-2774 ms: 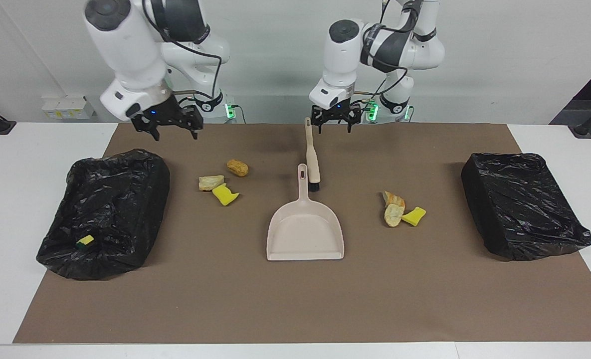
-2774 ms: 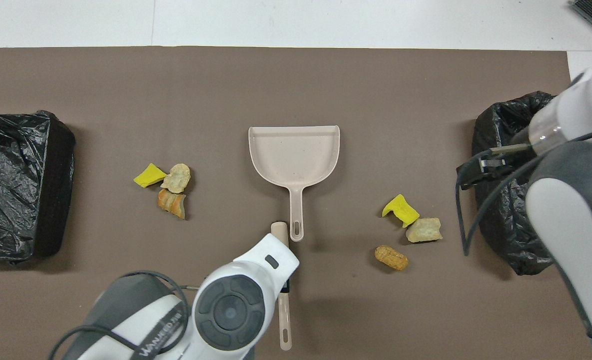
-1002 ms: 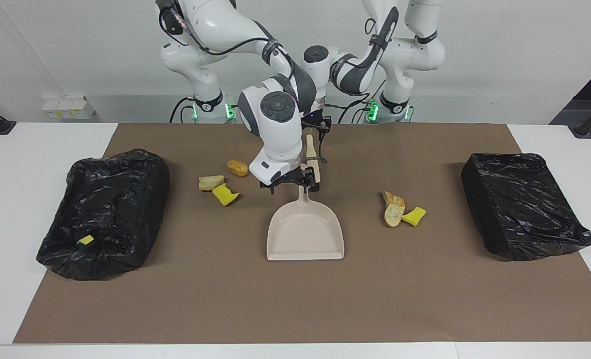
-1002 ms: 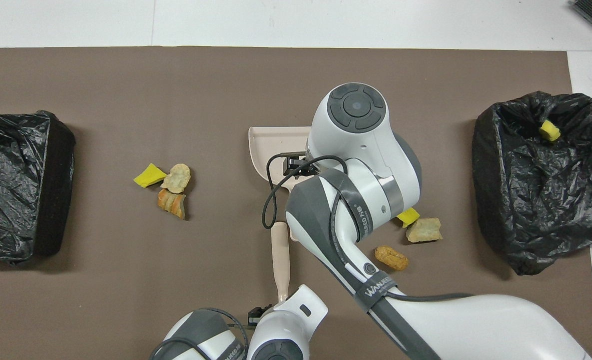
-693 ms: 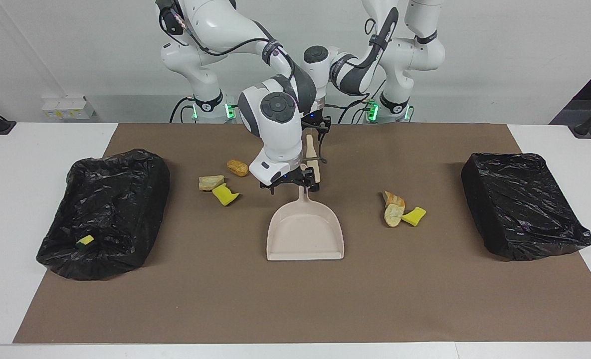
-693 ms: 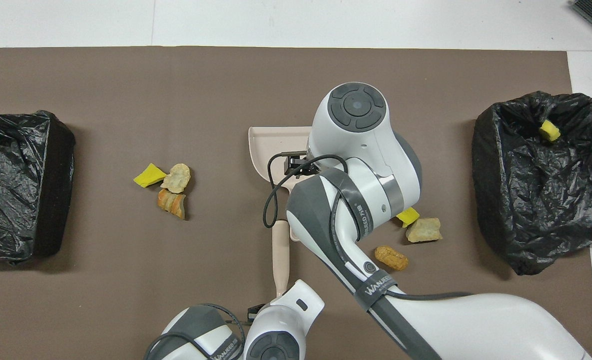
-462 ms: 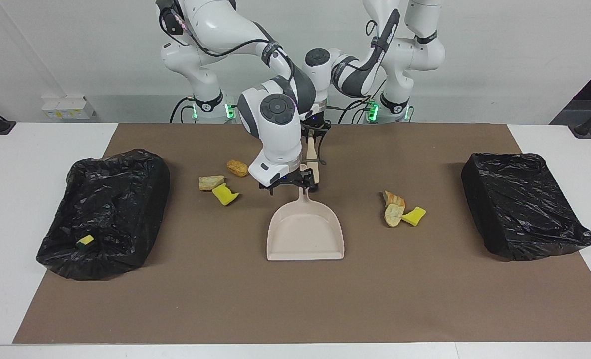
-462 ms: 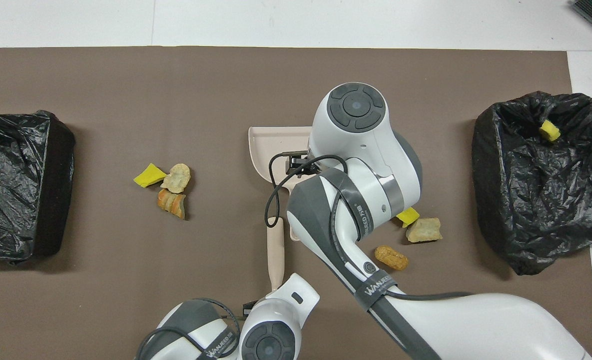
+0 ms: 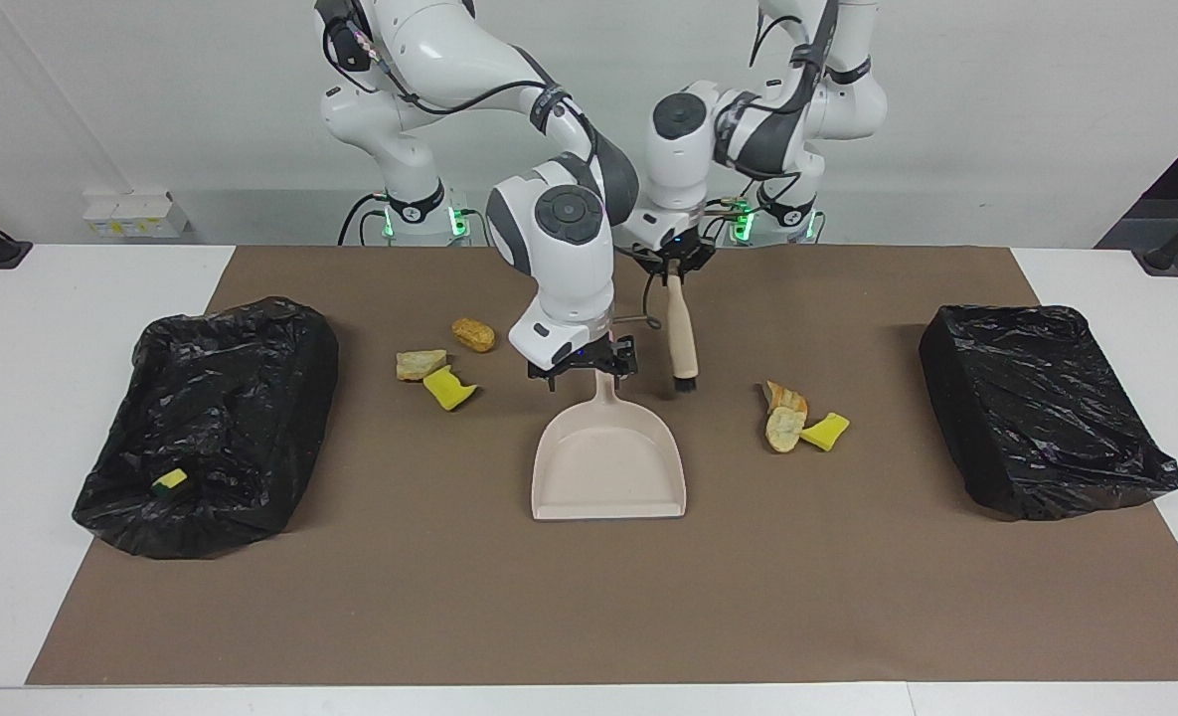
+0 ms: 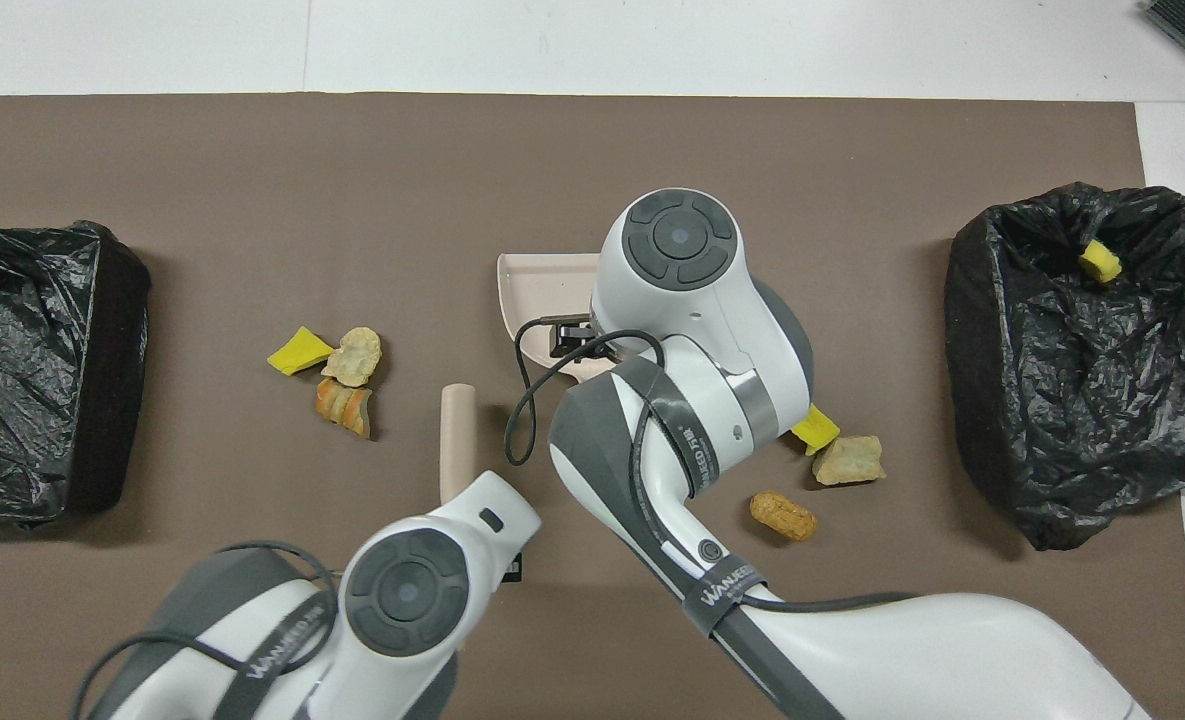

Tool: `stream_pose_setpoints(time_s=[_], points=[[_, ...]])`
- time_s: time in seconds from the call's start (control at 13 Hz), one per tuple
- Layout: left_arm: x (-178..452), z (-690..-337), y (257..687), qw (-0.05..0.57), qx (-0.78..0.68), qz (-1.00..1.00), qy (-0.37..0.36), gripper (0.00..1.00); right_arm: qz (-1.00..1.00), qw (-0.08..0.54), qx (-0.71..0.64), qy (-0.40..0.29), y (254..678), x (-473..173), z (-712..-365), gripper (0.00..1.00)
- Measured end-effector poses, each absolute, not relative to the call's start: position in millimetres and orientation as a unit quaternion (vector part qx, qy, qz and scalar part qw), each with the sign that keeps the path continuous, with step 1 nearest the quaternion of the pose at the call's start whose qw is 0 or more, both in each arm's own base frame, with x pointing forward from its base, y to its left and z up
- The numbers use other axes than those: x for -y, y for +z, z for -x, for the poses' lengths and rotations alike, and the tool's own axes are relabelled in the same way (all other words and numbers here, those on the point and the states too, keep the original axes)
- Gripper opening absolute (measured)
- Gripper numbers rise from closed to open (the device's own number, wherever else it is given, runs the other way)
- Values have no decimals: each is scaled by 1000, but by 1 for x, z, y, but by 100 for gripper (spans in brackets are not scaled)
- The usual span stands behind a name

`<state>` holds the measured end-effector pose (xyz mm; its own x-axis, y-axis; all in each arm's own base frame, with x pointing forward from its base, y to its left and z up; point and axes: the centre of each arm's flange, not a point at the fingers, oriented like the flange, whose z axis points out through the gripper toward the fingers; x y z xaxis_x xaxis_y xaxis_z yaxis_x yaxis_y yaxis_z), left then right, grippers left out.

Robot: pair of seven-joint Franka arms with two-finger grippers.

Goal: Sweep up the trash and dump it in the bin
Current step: 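Carry the brush with the left gripper behind the sponge and bread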

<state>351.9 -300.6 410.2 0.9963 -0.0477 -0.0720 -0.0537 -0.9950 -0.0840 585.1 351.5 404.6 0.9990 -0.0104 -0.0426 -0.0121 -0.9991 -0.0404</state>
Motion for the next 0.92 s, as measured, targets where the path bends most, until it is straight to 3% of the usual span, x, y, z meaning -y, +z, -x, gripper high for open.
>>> stream_pose_setpoints(time_s=[0.46, 0.54, 0.62, 0.69, 0.77, 0.92], points=[[180, -419, 447, -2, -31, 999, 35, 26, 998, 4, 13, 58, 369, -382, -547, 96], [162, -431, 448, -12, -27, 999, 26, 26, 998, 2, 14, 60, 365, -386, -542, 93], [142, -443, 448, -22, -19, 999, 14, 26, 998, 2, 15, 60, 362, -387, -540, 85], [120, -456, 446, -27, -11, 1000, 4, 26, 998, 0, 15, 62, 359, -386, -538, 85], [100, -468, 443, -23, -7, 1000, 0, 26, 998, -2, 15, 66, 356, -384, -535, 76], [83, -489, 426, -11, -4, 1000, 3, 26, 997, -7, 15, 71, 352, -380, -528, 75]])
